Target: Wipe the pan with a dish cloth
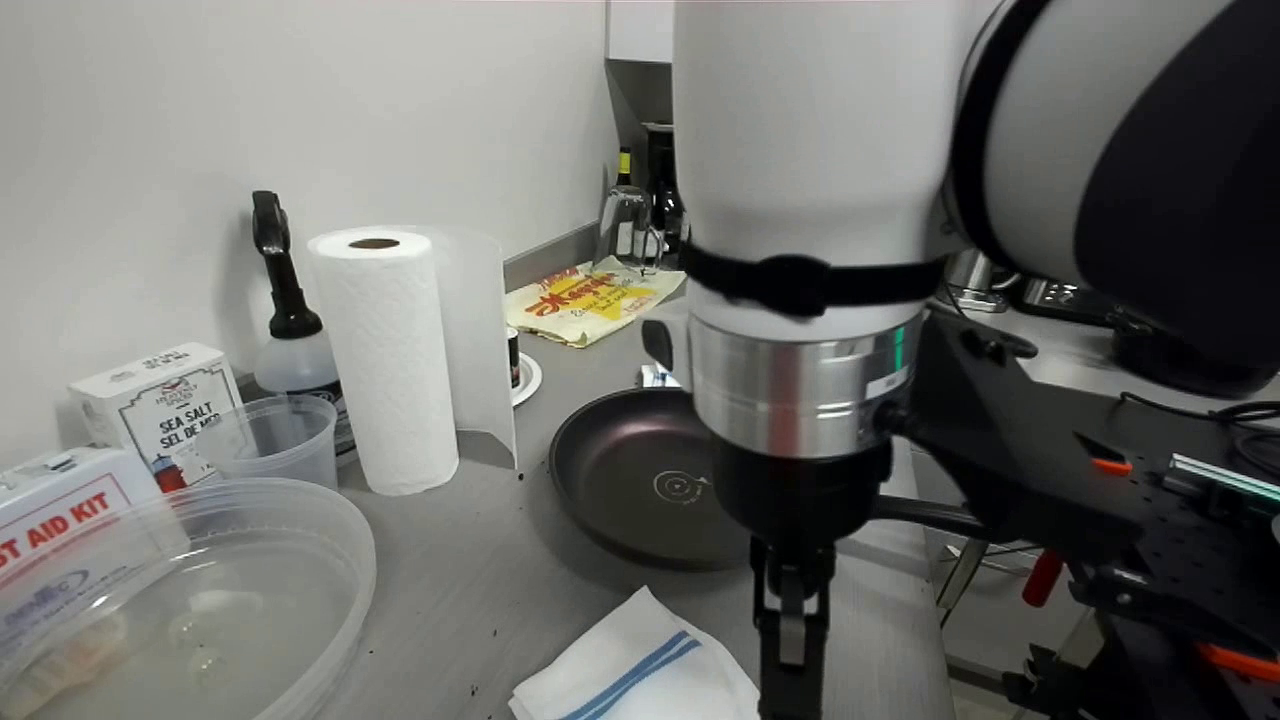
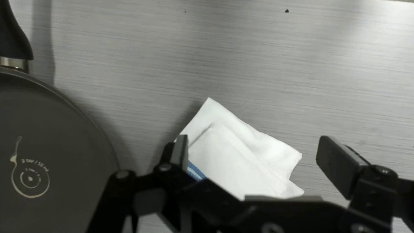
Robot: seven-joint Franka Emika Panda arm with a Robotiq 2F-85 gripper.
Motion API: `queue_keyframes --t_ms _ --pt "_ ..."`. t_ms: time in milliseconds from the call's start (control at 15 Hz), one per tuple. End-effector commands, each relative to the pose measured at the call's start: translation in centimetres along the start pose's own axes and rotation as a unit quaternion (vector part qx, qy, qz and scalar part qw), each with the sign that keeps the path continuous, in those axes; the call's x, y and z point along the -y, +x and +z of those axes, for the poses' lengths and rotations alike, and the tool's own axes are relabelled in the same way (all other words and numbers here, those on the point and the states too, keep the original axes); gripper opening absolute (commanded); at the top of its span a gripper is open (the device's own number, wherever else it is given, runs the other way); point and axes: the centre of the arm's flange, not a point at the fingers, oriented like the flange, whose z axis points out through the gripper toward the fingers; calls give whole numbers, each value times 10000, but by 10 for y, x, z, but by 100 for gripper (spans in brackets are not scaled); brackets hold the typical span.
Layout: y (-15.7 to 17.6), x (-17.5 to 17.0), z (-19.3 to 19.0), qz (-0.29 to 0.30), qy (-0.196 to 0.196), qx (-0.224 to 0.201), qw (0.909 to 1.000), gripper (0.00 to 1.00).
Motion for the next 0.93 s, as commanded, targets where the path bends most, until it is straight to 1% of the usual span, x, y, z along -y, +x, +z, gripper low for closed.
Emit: queue_keyframes --t_ms 0,333,867 --pt "31 8 33 162 -39 -81 9998 100" --pt "45 7 52 251 -36 -72 9997 100" --pt "56 11 60 160 -68 -126 9998 100"
